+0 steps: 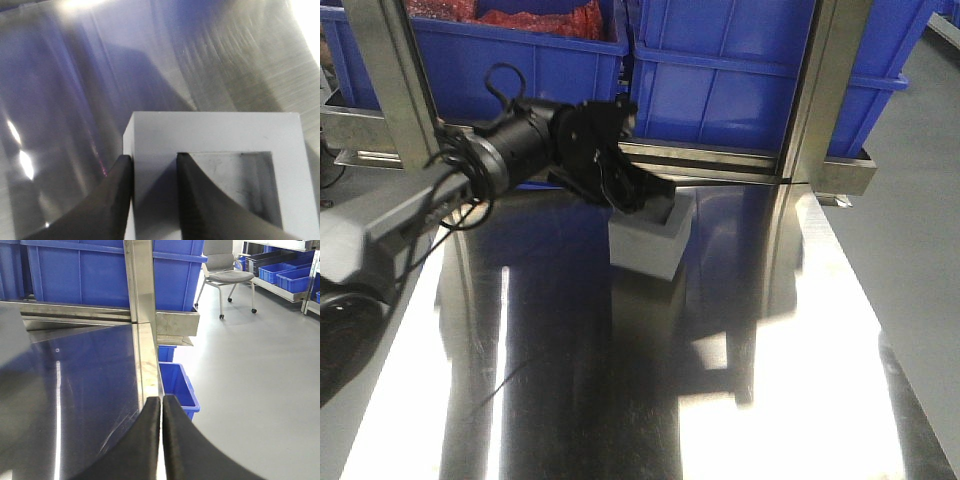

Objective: Sort gray base to blue bin
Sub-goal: 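Close the left gripper on the block's rim and lift it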

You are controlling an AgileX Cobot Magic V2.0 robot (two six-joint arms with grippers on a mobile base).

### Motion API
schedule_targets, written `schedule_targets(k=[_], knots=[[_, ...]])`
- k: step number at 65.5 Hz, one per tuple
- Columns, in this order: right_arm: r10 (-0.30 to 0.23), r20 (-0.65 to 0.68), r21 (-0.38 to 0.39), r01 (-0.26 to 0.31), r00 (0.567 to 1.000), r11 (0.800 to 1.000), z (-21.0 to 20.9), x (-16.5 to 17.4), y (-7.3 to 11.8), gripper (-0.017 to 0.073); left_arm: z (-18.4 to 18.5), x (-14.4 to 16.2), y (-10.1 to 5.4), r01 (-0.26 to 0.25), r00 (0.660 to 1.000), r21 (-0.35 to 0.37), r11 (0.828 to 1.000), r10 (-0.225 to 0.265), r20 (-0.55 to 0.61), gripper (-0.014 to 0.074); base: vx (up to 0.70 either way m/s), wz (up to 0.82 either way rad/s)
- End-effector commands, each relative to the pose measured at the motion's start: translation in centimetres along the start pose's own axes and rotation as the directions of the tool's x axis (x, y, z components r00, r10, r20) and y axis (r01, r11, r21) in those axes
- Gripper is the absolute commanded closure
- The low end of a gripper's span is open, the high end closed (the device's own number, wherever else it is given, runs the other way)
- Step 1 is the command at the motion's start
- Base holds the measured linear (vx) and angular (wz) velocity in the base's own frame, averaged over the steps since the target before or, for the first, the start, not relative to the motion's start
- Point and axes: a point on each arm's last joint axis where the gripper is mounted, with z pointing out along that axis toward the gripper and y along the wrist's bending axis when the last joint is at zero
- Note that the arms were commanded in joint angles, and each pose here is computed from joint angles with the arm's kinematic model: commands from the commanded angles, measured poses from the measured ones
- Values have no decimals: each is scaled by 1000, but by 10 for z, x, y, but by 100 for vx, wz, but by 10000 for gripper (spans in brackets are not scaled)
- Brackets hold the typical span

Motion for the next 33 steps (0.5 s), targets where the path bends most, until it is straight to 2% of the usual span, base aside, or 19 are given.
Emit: schedule_targets(k=[1, 7, 21, 33], knots=[[-12, 81, 0, 12, 997, 1000, -1, -8, 0, 564, -77, -42, -19, -25, 964, 67, 997, 6, 267, 601, 0, 0], [-12, 81, 0, 12, 997, 1000, -1, -8, 0, 564, -96, -49, -21, -47, 947, 65, 997, 24, 319, 601, 0, 0], [-12, 81, 0, 12, 997, 1000, -1, -8, 0, 564, -138, -53, -22, -102, 898, 12, 995, 87, 432, 601, 0, 0], [-12, 81, 0, 12, 997, 1000, -1, -8, 0, 564, -168, -26, -18, -103, 859, 18, 994, 80, 505, 601, 0, 0]])
